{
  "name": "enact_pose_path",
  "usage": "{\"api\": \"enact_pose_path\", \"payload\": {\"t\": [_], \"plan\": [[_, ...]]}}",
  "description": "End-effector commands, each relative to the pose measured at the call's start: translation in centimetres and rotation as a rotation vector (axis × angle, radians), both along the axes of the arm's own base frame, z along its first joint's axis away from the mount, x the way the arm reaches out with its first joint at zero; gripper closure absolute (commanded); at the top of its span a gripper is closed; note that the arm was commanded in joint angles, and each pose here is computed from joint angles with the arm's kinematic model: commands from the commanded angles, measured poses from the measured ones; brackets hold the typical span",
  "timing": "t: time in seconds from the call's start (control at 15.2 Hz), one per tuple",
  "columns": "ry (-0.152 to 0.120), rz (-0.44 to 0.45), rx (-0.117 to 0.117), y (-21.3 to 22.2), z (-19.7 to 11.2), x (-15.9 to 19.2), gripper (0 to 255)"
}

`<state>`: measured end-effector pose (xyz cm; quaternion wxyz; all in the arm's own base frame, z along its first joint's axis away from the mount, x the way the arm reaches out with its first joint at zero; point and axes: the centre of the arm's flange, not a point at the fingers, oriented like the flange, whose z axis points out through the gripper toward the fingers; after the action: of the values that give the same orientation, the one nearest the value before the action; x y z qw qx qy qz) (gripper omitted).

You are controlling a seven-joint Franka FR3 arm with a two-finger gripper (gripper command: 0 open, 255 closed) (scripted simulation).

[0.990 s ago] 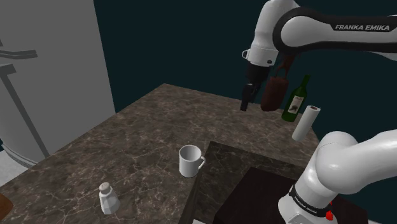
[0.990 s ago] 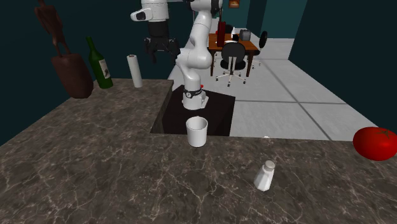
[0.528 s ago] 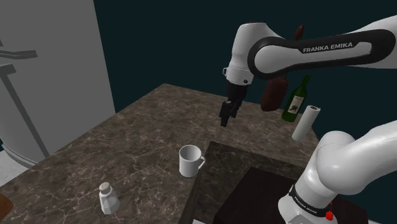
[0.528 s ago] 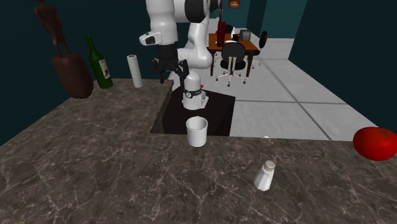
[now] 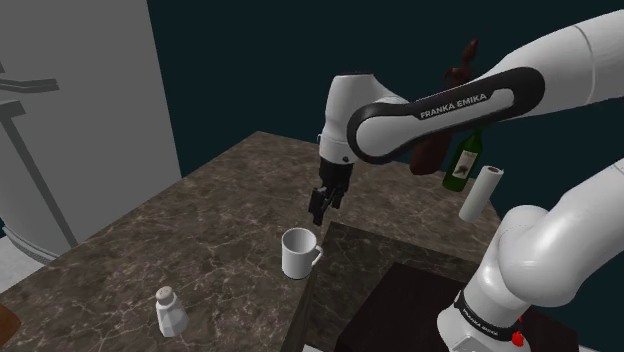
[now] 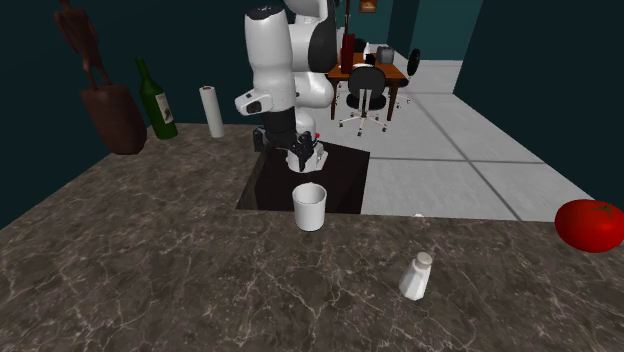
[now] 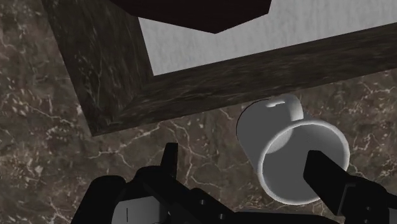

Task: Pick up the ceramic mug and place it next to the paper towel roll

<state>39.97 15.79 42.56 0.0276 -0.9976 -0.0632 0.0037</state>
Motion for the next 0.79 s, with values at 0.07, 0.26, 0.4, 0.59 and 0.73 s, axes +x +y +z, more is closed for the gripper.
{"api": "enact_pose_path", "payload": {"t": [0.07,0.26,0.4,0.59,0.73], "plan": [[0.001,0.0,0.006,2.6,-2.7,1.5,0],[0.002,0.001,0.008,3.7,-4.4,2.1,0],[0.002,0.001,0.008,3.8,-5.4,2.1,0],[0.002,0.001,0.008,3.9,-7.0,2.1,0],[0.002,0.001,0.008,3.9,-7.8,2.1,0]]}}
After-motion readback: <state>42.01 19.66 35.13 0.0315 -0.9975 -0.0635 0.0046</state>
